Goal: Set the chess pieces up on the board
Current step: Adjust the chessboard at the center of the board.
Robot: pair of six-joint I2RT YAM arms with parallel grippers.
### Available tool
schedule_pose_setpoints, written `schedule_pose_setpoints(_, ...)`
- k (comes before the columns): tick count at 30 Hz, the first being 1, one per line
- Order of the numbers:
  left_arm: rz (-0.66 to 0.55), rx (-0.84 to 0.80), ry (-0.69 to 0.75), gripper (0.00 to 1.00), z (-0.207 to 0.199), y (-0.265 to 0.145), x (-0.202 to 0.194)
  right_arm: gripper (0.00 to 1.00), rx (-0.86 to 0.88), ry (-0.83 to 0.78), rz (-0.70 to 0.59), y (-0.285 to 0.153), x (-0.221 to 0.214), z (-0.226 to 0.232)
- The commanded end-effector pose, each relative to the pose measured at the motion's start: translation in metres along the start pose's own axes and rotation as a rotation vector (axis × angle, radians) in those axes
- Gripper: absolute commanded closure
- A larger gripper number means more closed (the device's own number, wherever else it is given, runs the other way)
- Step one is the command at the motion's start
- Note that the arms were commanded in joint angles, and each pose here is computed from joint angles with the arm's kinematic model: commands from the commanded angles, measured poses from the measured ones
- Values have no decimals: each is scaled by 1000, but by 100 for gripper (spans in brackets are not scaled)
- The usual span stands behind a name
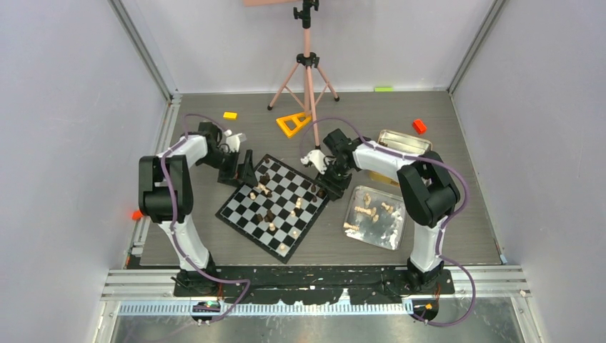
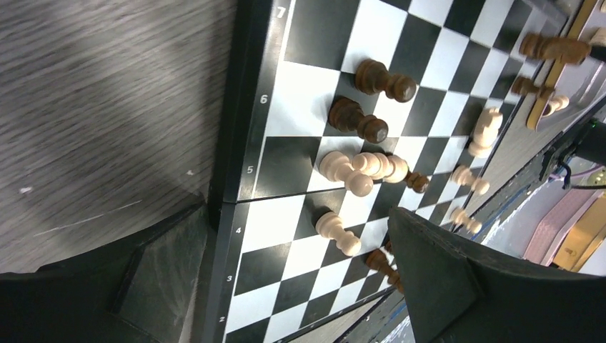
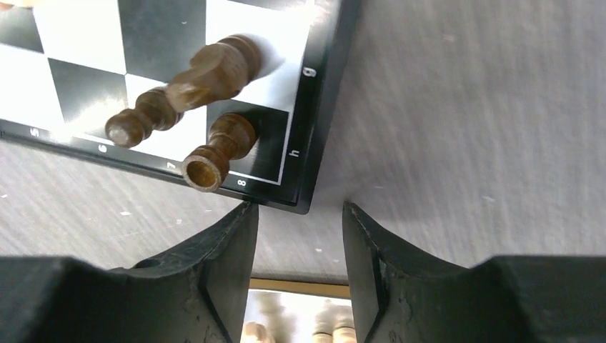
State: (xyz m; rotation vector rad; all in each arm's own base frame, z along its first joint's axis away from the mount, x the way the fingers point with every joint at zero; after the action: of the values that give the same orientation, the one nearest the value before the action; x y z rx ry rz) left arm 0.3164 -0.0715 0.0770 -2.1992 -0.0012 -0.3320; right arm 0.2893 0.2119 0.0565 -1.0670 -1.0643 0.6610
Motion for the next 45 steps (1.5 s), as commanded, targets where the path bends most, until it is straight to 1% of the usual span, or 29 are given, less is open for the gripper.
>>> schedule_pose_setpoints(1, 74, -173, 32, 1, -37, 13, -10, 48, -138, 73, -62, -6, 16, -50)
schedule_pose_setpoints(5, 117, -212, 65, 1, -54, 24, -15, 49, -158, 143, -78, -15, 18, -75)
schedule_pose_setpoints(9, 159, -228, 96, 1, -69, 32, -24, 49, -192, 166, -66, -19, 16, -92)
schedule_pose_setpoints(16, 198, -217, 127, 1, -77, 30, -40, 49, -161, 194, -62, -14, 19, -96)
schedule_pose_setpoints(21, 191, -181, 147, 1, -75, 26, -45, 49, -103, 236, -78, -12, 19, -84)
schedule_pose_setpoints(28, 181, -122, 186, 2, -70, 21, -46, 49, -38, 255, -85, -18, 7, -47)
schedule_pose_setpoints(34, 187, -102, 206, 2, -67, 20, -49, 49, 10, 230, -63, -19, -7, -12)
schedule_pose_setpoints(40, 189, -88, 222, 2, -65, 17, -51, 49, 67, 194, -50, -17, -12, 20)
schedule_pose_setpoints(45, 195, -80, 228, 2, -64, 16, -54, 49, 93, 181, -46, -14, -16, 37)
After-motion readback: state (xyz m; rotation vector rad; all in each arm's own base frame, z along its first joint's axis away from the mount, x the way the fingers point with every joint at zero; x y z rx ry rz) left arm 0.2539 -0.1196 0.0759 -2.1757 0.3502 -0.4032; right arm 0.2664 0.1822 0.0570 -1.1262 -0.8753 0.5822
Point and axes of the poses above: each gripper's point midway between its finger pads, its own y axis out along the fingers, its own z axis along the line the jaws close on, x = y × z, the point moved 4 cm from there along -y, back along the fingers, and after that the axes turned 1 degree about -y, right-handed, at the moved point
